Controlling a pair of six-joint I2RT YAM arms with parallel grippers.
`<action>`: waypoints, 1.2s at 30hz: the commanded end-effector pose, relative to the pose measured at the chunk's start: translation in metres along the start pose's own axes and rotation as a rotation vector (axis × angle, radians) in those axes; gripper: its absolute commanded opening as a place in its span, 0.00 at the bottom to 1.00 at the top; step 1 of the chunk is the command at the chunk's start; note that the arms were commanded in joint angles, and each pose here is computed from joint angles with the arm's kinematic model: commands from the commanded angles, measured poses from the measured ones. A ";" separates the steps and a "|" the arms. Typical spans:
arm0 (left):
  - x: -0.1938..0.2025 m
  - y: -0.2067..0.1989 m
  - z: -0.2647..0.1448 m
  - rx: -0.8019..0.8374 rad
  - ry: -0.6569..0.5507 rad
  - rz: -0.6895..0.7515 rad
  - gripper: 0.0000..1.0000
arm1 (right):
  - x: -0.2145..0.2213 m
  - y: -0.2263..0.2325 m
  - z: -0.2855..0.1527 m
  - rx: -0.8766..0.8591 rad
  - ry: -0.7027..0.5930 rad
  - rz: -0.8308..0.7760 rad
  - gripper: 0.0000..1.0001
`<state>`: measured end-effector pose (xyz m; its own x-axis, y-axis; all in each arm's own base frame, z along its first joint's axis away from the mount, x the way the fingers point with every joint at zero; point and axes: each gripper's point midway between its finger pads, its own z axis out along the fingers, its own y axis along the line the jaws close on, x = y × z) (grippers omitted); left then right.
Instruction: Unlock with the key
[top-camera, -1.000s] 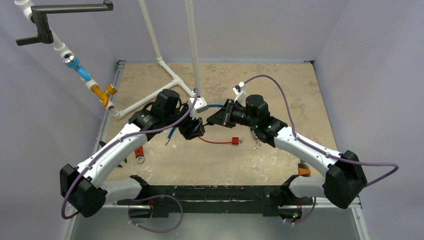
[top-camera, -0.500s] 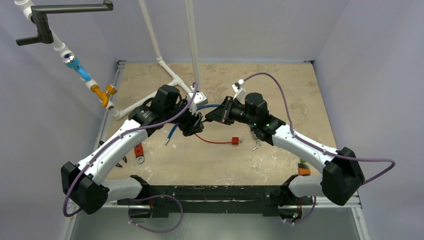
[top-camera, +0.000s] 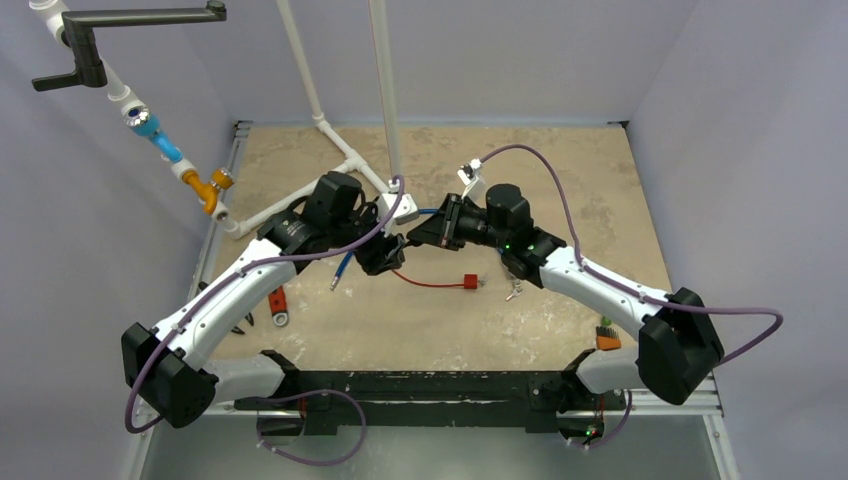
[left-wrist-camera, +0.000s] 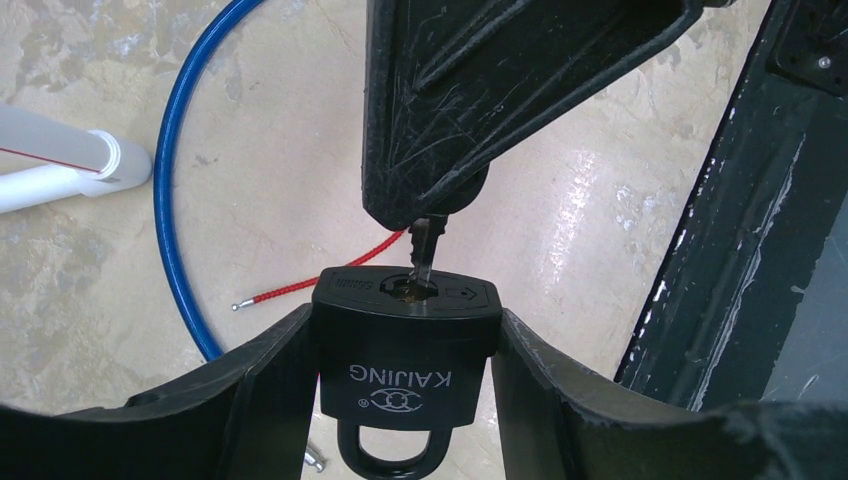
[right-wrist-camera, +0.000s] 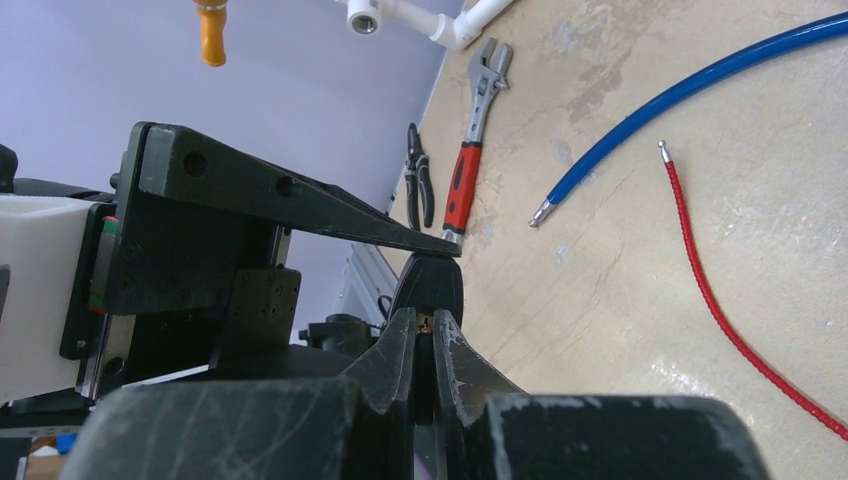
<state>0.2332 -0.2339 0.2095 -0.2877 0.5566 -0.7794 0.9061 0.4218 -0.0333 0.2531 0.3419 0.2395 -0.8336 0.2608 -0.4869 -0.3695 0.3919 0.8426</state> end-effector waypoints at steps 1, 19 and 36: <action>-0.106 -0.019 -0.026 0.070 -0.351 0.222 0.00 | 0.018 0.022 0.004 -0.108 0.076 -0.047 0.00; -0.147 -0.015 -0.037 0.052 -0.445 0.157 0.00 | 0.031 0.021 0.015 -0.096 0.077 -0.054 0.00; -0.144 -0.028 -0.038 0.055 -0.435 0.337 0.00 | 0.043 0.025 0.010 -0.116 0.159 -0.067 0.00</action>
<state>0.2284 -0.2306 0.2084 -0.2503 0.6494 -0.7181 0.9264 0.3761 0.0172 0.2490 0.3518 0.2347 -0.8389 0.2230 -0.4965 -0.4062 0.3508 0.8438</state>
